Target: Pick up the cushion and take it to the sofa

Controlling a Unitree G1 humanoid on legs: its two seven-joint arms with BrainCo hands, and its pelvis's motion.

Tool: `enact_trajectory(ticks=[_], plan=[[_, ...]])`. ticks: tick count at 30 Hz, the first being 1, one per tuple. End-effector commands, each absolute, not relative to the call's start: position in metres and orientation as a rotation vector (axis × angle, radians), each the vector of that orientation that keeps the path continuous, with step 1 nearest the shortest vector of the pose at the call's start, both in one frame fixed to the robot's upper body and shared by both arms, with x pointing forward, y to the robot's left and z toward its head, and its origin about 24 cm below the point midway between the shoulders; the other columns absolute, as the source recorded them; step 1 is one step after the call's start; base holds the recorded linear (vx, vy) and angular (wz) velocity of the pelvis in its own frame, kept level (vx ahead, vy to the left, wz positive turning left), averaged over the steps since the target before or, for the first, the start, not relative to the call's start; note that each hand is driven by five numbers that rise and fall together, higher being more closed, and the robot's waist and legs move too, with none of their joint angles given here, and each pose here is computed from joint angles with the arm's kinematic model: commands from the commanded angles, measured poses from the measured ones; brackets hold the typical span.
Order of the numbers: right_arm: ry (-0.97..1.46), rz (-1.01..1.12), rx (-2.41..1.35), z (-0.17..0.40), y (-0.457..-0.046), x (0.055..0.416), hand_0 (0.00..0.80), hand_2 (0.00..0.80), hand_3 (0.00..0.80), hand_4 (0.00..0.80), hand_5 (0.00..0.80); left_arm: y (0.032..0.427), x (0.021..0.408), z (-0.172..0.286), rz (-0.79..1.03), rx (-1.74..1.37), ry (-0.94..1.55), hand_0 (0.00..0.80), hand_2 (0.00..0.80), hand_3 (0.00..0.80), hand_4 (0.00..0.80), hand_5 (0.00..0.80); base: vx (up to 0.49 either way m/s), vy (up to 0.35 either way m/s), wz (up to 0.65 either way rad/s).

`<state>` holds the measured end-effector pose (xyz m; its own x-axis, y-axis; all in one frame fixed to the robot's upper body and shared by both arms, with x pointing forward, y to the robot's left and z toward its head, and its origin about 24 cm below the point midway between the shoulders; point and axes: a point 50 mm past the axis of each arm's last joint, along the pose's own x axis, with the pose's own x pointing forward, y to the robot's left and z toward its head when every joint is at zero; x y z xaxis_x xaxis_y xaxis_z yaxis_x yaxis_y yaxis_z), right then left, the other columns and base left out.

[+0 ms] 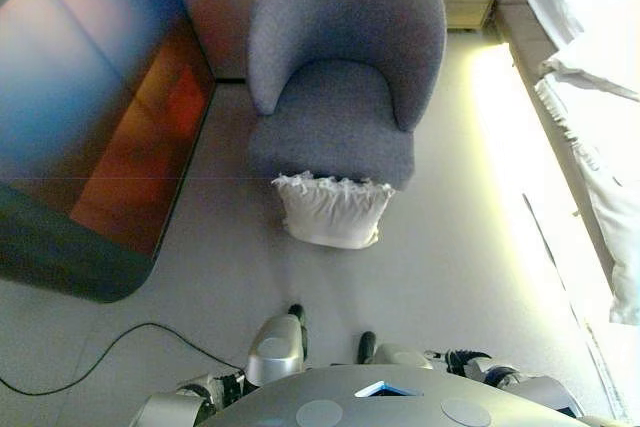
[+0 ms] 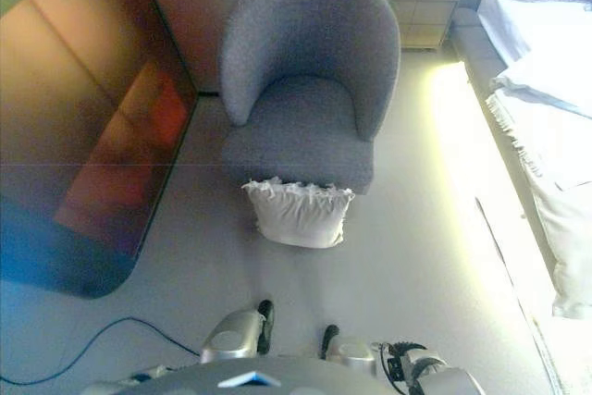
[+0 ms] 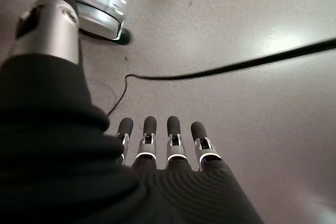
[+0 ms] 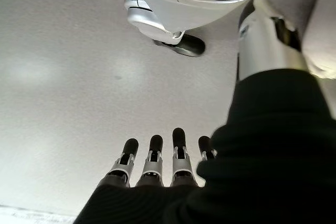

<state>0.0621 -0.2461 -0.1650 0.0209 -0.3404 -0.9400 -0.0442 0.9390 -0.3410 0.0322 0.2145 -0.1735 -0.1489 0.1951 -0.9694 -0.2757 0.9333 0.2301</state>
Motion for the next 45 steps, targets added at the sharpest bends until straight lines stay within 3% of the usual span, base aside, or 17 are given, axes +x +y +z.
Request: enact_trajectory(ticks=[1,14,21,27,38,45], plan=[[1.535,-0.24,-0.351,-0.163,-0.253,0.064,0.0,0.0,0.0,0.0,0.0,0.218,0.014,-0.174,0.399,-0.053,1.703,0.0,0.0,0.0,0.0,0.0,0.419,0.182,-0.04],[1.598,-0.195,-0.418,-0.165,-0.249,0.051,0.0,0.0,0.0,0.0,0.0,0.22,0.008,-0.172,0.42,-0.069,1.771,0.0,0.0,0.0,0.0,0.0,0.443,0.235,-0.14],[1.519,-0.168,-0.394,-0.165,-0.239,0.072,0.0,0.0,0.0,0.0,0.0,0.245,0.035,-0.164,0.412,0.043,1.73,0.0,0.0,0.0,0.0,0.0,0.363,0.169,-0.01],[1.451,-0.181,-0.413,-0.162,-0.24,0.089,0.0,0.0,0.0,0.0,0.0,0.244,0.063,-0.161,0.408,0.038,1.666,0.0,0.0,0.0,0.0,0.0,0.208,-0.099,0.09],[1.458,-0.175,-0.391,-0.163,-0.246,0.077,0.0,0.0,0.0,0.0,0.0,0.236,0.041,-0.168,0.426,0.038,1.668,0.0,0.0,0.0,0.0,0.0,0.191,-0.188,0.11],[1.448,-0.21,-0.41,-0.159,-0.251,0.091,0.0,0.0,0.0,0.0,0.0,0.226,0.045,-0.17,0.437,0.034,1.628,0.0,0.0,0.0,0.0,0.0,0.086,-0.108,0.01]])
